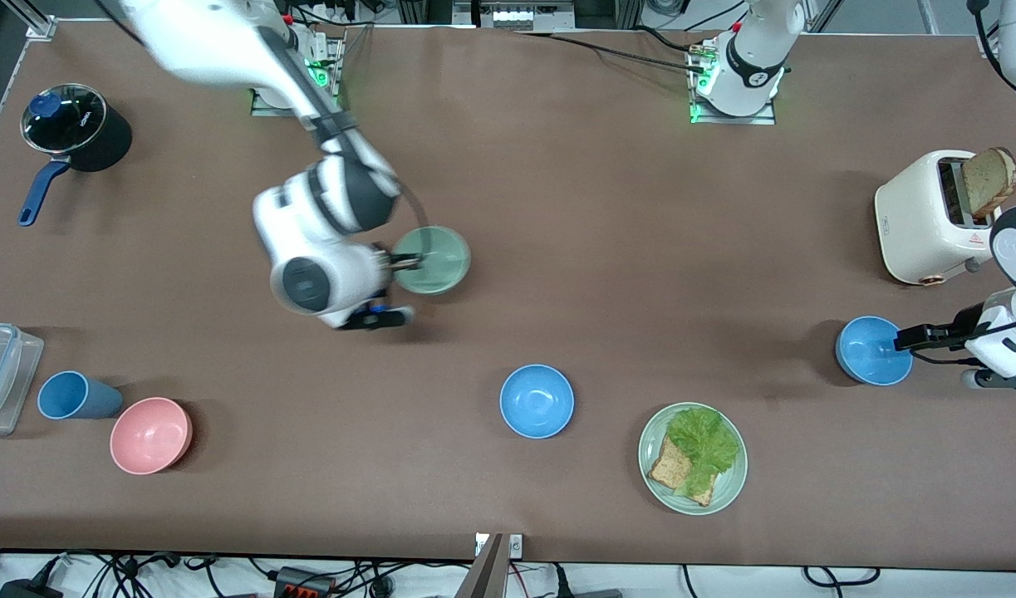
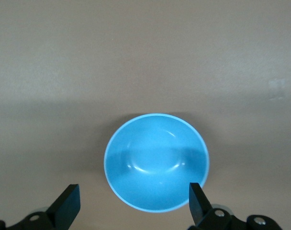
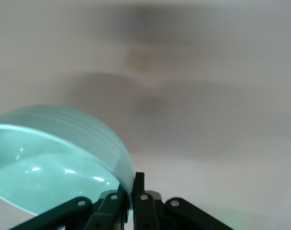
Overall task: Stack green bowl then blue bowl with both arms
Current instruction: 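Carry the green bowl to mid-table while the left gripper reaches the blue bowl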
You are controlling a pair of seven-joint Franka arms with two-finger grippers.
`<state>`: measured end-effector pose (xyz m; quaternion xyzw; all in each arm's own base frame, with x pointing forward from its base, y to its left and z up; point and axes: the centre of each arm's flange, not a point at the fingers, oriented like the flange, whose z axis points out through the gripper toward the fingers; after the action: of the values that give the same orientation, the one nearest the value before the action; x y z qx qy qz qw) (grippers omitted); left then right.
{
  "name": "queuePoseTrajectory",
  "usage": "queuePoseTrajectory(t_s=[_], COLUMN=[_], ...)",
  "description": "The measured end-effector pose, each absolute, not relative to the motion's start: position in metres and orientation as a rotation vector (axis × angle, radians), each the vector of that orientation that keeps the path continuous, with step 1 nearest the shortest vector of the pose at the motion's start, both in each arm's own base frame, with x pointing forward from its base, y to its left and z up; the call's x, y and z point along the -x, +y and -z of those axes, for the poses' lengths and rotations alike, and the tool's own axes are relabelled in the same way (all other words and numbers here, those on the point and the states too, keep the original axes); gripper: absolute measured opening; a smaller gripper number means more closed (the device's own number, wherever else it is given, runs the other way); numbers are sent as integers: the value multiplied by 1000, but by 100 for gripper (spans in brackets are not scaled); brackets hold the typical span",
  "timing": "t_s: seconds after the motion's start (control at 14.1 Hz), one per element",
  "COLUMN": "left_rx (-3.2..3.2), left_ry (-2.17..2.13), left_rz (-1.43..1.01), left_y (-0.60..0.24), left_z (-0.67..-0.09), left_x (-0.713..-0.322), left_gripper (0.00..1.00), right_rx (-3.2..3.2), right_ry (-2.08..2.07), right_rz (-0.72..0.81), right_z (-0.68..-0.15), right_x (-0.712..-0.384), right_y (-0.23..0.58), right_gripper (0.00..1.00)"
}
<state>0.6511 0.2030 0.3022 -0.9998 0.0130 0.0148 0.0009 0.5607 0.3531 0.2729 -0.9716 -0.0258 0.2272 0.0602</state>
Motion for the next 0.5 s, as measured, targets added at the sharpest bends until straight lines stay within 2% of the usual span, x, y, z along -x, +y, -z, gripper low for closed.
queuePoseTrajectory(t_s=[0.21,0.5], left_rx=[3143,3148], left_ry=[91,119], left_rz=[-55,-53], left_y=[210,231], left_z=[-275,-237], left_x=[-651,-646], left_gripper=[100,100], right_rx=[2919,2914], right_ry=[-15,-6], right_rz=[-662,-688], right_z=[-247,-213], right_x=[-529,-506], right_y=[418,448], right_gripper=[5,5])
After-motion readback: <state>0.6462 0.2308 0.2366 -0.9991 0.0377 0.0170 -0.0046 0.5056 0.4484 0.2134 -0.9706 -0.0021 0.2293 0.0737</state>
